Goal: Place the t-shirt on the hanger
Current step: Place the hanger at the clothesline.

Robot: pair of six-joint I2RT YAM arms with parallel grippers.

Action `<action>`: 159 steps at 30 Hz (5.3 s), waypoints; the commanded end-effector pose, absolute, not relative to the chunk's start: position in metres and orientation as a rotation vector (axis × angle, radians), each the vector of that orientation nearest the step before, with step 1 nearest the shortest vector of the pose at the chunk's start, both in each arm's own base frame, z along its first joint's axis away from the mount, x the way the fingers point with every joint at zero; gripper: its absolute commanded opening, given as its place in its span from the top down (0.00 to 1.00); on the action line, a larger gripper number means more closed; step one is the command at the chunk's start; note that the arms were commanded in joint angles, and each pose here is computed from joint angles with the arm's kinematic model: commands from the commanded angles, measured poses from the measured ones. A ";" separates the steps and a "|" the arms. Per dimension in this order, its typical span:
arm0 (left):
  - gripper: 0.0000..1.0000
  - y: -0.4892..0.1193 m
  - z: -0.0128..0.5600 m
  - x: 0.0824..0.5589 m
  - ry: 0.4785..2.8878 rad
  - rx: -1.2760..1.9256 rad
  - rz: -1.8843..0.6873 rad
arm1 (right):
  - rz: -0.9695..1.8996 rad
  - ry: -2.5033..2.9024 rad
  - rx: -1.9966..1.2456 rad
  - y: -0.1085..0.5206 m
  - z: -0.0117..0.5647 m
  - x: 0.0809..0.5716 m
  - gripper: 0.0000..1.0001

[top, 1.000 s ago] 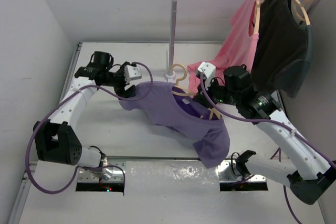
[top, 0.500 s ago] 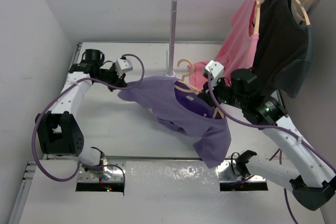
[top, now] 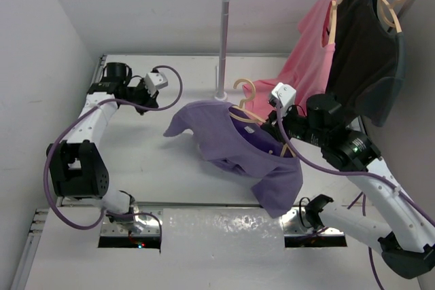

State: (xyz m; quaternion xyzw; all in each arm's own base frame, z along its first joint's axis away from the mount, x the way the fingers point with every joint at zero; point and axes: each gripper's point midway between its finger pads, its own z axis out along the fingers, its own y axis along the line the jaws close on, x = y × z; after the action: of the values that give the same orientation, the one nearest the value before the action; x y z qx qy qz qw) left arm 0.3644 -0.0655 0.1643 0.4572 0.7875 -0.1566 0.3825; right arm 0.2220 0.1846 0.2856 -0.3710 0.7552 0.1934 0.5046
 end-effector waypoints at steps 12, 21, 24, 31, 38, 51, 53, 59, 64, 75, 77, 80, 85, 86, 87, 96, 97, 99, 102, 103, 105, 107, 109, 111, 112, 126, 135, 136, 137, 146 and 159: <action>0.28 -0.159 0.342 0.351 1.524 1.247 -0.503 | 0.515 1.720 -0.901 0.201 0.308 0.231 1.00; 0.07 -0.262 0.432 0.304 1.291 1.346 -0.721 | 0.538 1.725 -0.917 0.209 0.301 0.235 1.00; 0.11 -0.279 0.414 0.295 1.292 1.433 -0.664 | 0.540 1.717 -0.914 0.210 0.304 0.234 1.00; 0.14 -0.313 0.397 0.298 1.340 1.453 -0.671 | 0.541 1.720 -0.927 0.214 0.303 0.234 1.00; 0.49 -0.317 0.375 0.305 1.371 1.527 -0.666 | 0.537 1.711 -0.929 0.216 0.304 0.233 1.00; 1.00 -0.321 0.378 0.283 1.308 1.557 -0.667 | 0.481 1.763 -0.933 0.213 0.275 0.241 1.00; 1.00 -0.313 0.378 0.283 1.321 1.540 -0.620 | 0.436 1.820 -0.879 0.207 0.258 0.249 0.99; 1.00 -0.292 0.366 0.276 1.321 1.561 -0.518 | 0.384 1.942 -0.742 0.203 0.236 0.267 0.37; 1.00 -0.280 0.360 0.273 1.352 1.542 -0.468 | 0.406 1.932 -0.652 0.204 0.250 0.272 0.12; 1.00 -0.248 0.349 0.300 1.607 1.214 -0.311 | 0.222 1.926 0.355 0.106 0.243 0.273 0.63; 1.00 -0.248 0.346 0.297 1.648 1.171 -0.350 | 0.273 1.917 0.388 0.114 0.238 0.278 0.58; 1.00 -0.251 0.346 0.291 1.656 1.159 -0.396 | 0.294 1.917 0.380 0.126 0.232 0.290 0.56; 1.00 -0.252 0.354 0.289 1.654 1.123 -0.420 | 0.295 1.931 0.325 0.147 0.228 0.313 0.59; 1.00 -0.252 0.356 0.289 1.651 1.118 -0.422 | 0.310 1.936 0.322 0.150 0.228 0.319 0.59; 1.00 -0.251 0.357 0.289 1.651 1.112 -0.421 | 0.333 1.951 0.318 0.155 0.223 0.323 0.59; 1.00 -0.253 0.354 0.288 1.655 1.107 -0.434 | 0.391 1.937 0.270 0.174 0.212 0.347 0.60; 1.00 -0.253 0.354 0.288 1.655 1.107 -0.434 | 0.391 1.934 0.267 0.175 0.211 0.349 0.60; 1.00 -0.252 0.352 0.288 1.659 1.109 -0.432 | 0.390 1.928 0.278 0.175 0.210 0.351 0.57; 1.00 -0.253 0.355 0.288 1.649 1.112 -0.429 | 0.368 1.957 0.327 0.172 0.199 0.355 0.60; 1.00 -0.253 0.356 0.288 1.647 1.113 -0.428 | 0.343 1.968 0.349 0.167 0.195 0.357 0.61; 1.00 -0.253 0.358 0.289 1.641 1.114 -0.426 | 0.323 1.981 0.368 0.164 0.186 0.358 0.63; 1.00 -0.253 0.358 0.288 1.639 1.118 -0.430 | 0.303 1.976 0.388 0.161 0.184 0.361 0.66; 1.00 -0.253 0.360 0.287 1.633 1.122 -0.432 | 0.285 1.963 0.399 0.159 0.187 0.365 0.70; 1.00 -0.254 0.361 0.287 1.628 1.125 -0.437 | 0.274 1.956 0.390 0.159 0.189 0.369 0.77; 1.00 -0.254 0.360 0.287 1.629 1.127 -0.436 | 0.272 1.955 0.389 0.159 0.189 0.371 0.84; 1.00 -0.243 0.316 0.305 1.699 1.230 -0.277 | 0.090 1.935 -0.382 0.216 0.230 0.351 1.00; 1.00 -0.253 0.353 0.320 1.630 1.188 -0.272 | 0.199 1.958 -0.533 0.242 0.213 0.330 1.00; 1.00 -0.253 0.358 0.319 1.618 1.188 -0.272 | 0.203 1.963 -0.546 0.241 0.212 0.328 1.00; 1.00 -0.252 0.361 0.318 1.612 1.185 -0.268 | 0.214 1.958 -0.562 0.241 0.215 0.324 1.00; 1.00 -0.245 0.367 0.273 1.418 1.395 -0.306 | 0.303 1.768 -0.999 0.226 0.310 0.257 0.01; 1.00 -0.256 0.383 0.247 1.253 1.511 -0.399 | 0.453 1.696 -1.577 0.255 0.293 0.222 0.10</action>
State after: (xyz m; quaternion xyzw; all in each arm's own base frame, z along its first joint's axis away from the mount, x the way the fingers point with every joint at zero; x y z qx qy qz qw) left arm 0.2523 -0.2486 0.3415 0.6290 0.5835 -0.1656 0.4863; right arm 0.2381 0.2541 0.3174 -0.5687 0.6741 0.1628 0.4422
